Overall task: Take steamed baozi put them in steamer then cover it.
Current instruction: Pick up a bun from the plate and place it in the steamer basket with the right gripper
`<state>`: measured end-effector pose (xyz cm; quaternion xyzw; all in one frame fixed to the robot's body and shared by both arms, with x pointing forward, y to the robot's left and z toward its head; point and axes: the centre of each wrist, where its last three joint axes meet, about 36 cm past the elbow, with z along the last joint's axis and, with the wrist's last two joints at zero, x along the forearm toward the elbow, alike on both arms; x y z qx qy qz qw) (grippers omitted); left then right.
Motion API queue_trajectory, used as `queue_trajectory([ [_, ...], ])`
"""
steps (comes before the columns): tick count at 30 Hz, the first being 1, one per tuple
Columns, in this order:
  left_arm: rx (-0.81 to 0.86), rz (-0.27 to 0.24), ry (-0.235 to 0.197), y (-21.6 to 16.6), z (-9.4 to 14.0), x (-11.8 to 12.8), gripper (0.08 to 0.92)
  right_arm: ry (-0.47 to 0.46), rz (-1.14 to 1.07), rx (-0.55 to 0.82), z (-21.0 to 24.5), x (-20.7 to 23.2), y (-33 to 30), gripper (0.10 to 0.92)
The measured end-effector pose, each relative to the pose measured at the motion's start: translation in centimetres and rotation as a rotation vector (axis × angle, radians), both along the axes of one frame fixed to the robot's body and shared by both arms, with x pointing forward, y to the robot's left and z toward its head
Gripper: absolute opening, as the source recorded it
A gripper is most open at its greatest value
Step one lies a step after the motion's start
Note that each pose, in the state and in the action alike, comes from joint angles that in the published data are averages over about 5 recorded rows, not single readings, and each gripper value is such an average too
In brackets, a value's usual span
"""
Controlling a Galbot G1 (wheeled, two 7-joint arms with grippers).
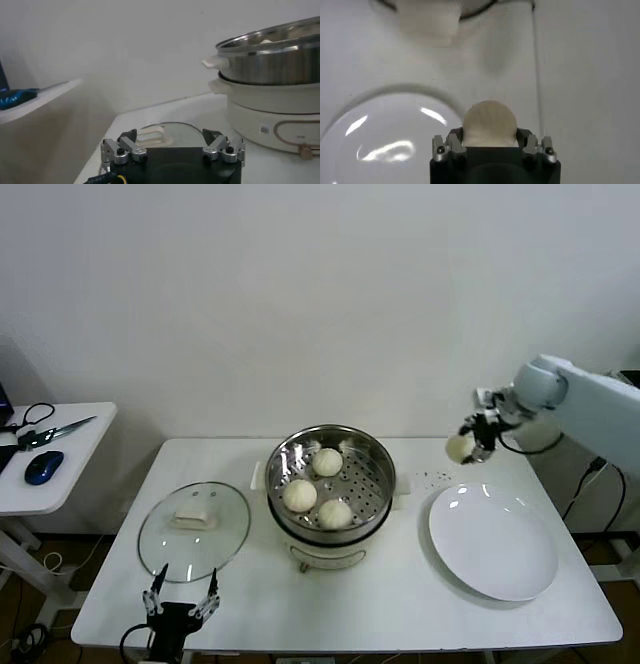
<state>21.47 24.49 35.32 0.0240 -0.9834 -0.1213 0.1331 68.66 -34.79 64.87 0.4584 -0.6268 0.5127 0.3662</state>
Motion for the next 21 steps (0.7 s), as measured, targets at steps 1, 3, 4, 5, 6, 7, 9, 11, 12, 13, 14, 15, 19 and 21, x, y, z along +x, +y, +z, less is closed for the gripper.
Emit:
queue_trajectory([
  [1, -0.002, -0.004, 0.000, -0.1, 0.1, 0.0, 0.823, -0.005, 0.010, 0.013, 1.0, 0.1, 1.2, 0.686],
  [3, -0.005, -0.013, -0.003, -0.3, 0.2, 0.0, 0.823, -0.010, 0.029, 0.035, 2.7, 0.2, 3.5, 0.687],
  [4, -0.006, -0.017, -0.004, -0.4, 0.3, 0.0, 0.823, -0.010, 0.039, 0.043, 3.5, 0.2, 4.7, 0.687],
  [5, -0.006, -0.021, -0.005, -0.4, 0.3, 0.0, 0.823, -0.009, 0.048, 0.050, 4.1, 0.2, 5.9, 0.687],
  [6, -0.006, -0.024, -0.006, -0.5, 0.4, 0.0, 0.823, -0.007, 0.056, 0.055, 4.6, 0.1, 7.0, 0.687],
  [7, -0.007, -0.027, -0.007, -0.5, 0.4, 0.0, 0.823, -0.004, 0.063, 0.058, 5.1, 0.0, 8.2, 0.687],
  [9, -0.007, -0.030, -0.009, -0.6, 0.4, 0.0, 0.823, 0.004, 0.078, 0.058, 5.6, -0.2, 10.3, 0.687],
  [11, -0.009, -0.032, -0.012, -0.6, 0.5, 0.0, 0.823, 0.012, 0.090, 0.051, 5.8, -0.4, 12.4, 0.687],
  [12, -0.009, -0.032, -0.012, -0.6, 0.5, -0.1, 0.823, 0.017, 0.096, 0.047, 5.8, -0.6, 13.3, 0.687],
  [13, -0.010, -0.032, -0.013, -0.6, 0.5, -0.1, 0.823, 0.022, 0.100, 0.040, 5.7, -0.7, 14.2, 0.687],
  [14, -0.011, -0.033, -0.013, -0.6, 0.5, -0.1, 0.823, 0.027, 0.103, 0.034, 5.5, -0.9, 15.0, 0.687],
  [15, -0.012, -0.034, -0.013, -0.6, 0.6, -0.2, 0.823, 0.032, 0.106, 0.026, 5.2, -1.0, 15.8, 0.687],
  [19, -0.008, -0.040, -0.017, -0.3, 0.8, -0.2, 0.823, 0.051, 0.108, -0.007, 3.7, -1.5, 18.3, 0.685],
  [21, -0.005, -0.041, -0.020, -0.2, 0.9, -0.1, 0.823, 0.062, 0.111, -0.025, 2.7, -1.7, 19.4, 0.685],
])
